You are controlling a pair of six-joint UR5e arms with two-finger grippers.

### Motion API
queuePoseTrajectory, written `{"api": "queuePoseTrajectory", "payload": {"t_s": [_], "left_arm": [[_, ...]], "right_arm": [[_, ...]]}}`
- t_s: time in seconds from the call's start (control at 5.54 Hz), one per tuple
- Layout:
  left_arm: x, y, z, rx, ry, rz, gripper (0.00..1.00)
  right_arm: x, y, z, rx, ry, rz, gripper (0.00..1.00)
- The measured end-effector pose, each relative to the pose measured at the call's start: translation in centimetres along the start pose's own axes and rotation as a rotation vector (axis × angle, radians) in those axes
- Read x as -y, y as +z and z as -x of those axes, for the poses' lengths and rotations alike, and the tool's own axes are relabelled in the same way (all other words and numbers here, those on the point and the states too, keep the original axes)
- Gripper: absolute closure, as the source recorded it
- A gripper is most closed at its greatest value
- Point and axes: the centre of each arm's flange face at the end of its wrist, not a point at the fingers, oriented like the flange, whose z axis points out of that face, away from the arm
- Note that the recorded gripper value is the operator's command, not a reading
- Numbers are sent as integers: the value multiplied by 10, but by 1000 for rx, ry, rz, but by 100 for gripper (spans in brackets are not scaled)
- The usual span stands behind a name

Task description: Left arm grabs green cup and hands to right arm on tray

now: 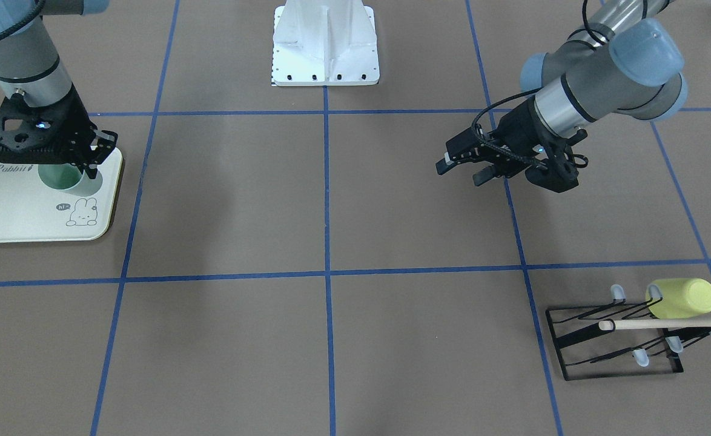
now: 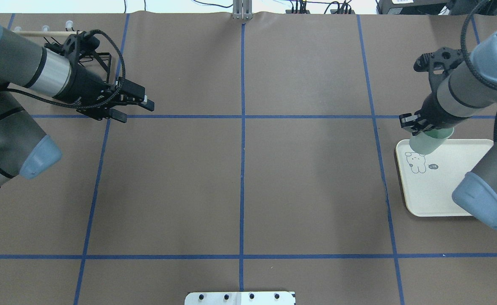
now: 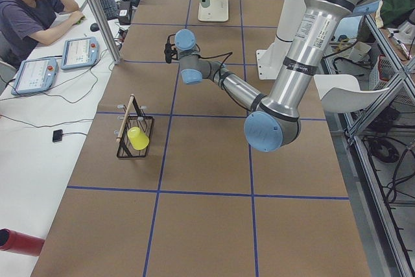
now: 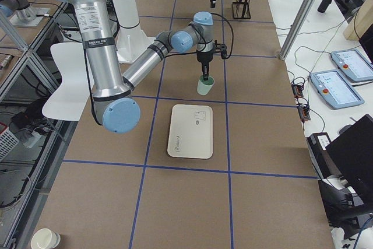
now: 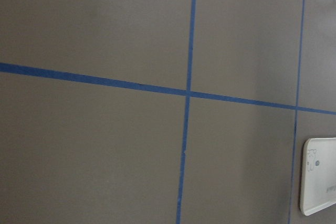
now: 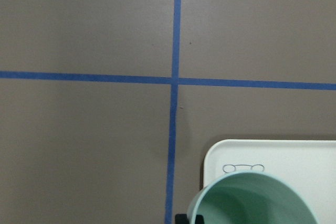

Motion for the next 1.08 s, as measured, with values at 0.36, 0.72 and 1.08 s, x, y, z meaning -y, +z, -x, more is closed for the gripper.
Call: {"api": "queuePoseTrajectory", "payload": {"t_s": [0.36,0.72,1.08], "left_arm": [[9,-23,61,87,135,-19,0],[36,-67,125,241,274,-11,0],[36,-118,209,364,347,32,0]], "right_arm": [[-30,15,-52,10,-105,-9,100],[-67,42,-99,56,-132,-22,100],[-75,61,-117,65,-136,-14,100]]}}
